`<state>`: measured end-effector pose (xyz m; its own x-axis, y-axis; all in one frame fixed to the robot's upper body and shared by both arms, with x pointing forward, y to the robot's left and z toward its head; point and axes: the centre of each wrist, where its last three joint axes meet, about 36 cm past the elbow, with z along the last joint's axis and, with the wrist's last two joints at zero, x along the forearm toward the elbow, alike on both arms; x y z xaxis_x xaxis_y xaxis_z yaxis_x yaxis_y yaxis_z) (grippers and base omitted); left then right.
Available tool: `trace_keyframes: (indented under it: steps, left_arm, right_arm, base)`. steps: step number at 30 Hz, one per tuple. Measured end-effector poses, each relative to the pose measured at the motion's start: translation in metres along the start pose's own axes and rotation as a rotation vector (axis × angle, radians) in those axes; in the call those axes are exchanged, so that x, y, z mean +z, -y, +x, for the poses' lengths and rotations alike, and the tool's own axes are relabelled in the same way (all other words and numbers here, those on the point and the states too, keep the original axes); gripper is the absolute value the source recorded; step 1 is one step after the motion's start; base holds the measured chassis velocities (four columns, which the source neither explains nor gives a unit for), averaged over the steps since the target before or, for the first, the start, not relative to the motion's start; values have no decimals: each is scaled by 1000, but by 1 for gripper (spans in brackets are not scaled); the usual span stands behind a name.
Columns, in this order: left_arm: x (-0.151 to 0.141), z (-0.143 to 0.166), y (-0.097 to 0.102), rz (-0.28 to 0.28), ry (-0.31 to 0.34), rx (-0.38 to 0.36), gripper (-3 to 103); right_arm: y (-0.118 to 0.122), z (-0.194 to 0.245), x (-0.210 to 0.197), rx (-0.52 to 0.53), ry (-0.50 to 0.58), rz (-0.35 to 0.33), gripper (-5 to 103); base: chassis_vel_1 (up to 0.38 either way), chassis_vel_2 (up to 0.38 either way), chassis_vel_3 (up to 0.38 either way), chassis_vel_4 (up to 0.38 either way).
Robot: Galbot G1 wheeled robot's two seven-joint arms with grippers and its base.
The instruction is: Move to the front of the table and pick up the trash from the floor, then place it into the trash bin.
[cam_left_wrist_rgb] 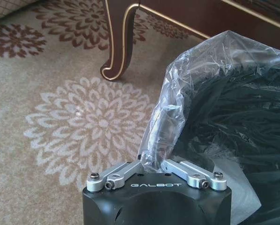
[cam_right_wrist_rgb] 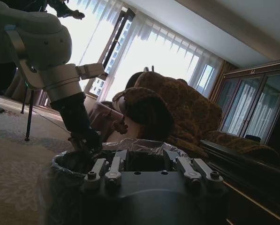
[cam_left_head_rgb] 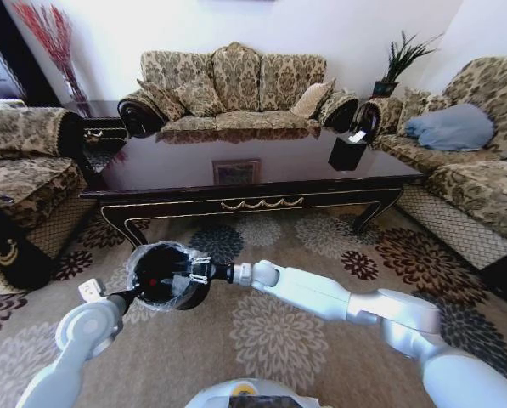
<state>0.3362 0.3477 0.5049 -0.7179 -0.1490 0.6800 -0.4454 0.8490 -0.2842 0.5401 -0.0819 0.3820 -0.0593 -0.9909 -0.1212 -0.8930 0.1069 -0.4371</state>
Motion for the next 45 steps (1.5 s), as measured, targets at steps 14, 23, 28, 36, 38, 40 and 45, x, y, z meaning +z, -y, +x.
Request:
trace_keyframes:
  steps: [14, 23, 28, 36, 38, 40, 45]
  left_arm:
    - [18, 40, -16, 29, 21, -154, 0]
    - [54, 41, -32, 118, -112, -289, 0]
    - [67, 21, -47, 158, -154, -350, 0]
    - [84, -9, -66, 243, -159, -397, 0]
    - [88, -10, -65, 247, -166, -400, 0]
    - [89, -10, -65, 247, -168, -405, 0]
    - [84, -6, -61, 244, -155, -412, 0]
  right_arm:
    - [19, 109, -12, 726, -107, -81, 94]
    - [12, 174, -20, 1122, -323, -42, 100]
    - [-2, 204, -21, 1218, -338, -53, 100]
    - [-32, 227, -16, 1260, -350, -74, 100]
    - [-34, 228, -15, 1261, -353, -74, 100]
    - [-34, 228, -15, 1261, -353, -73, 100]
    - [-34, 227, -16, 1260, -350, -69, 100]
  base:
    - [0, 0, 0, 0]
    - [0, 0, 0, 0]
    - [0, 0, 0, 0]
    - [0, 0, 0, 0]
    - [0, 0, 0, 0]
    - [0, 0, 0, 0]
    - [0, 0, 0, 0]
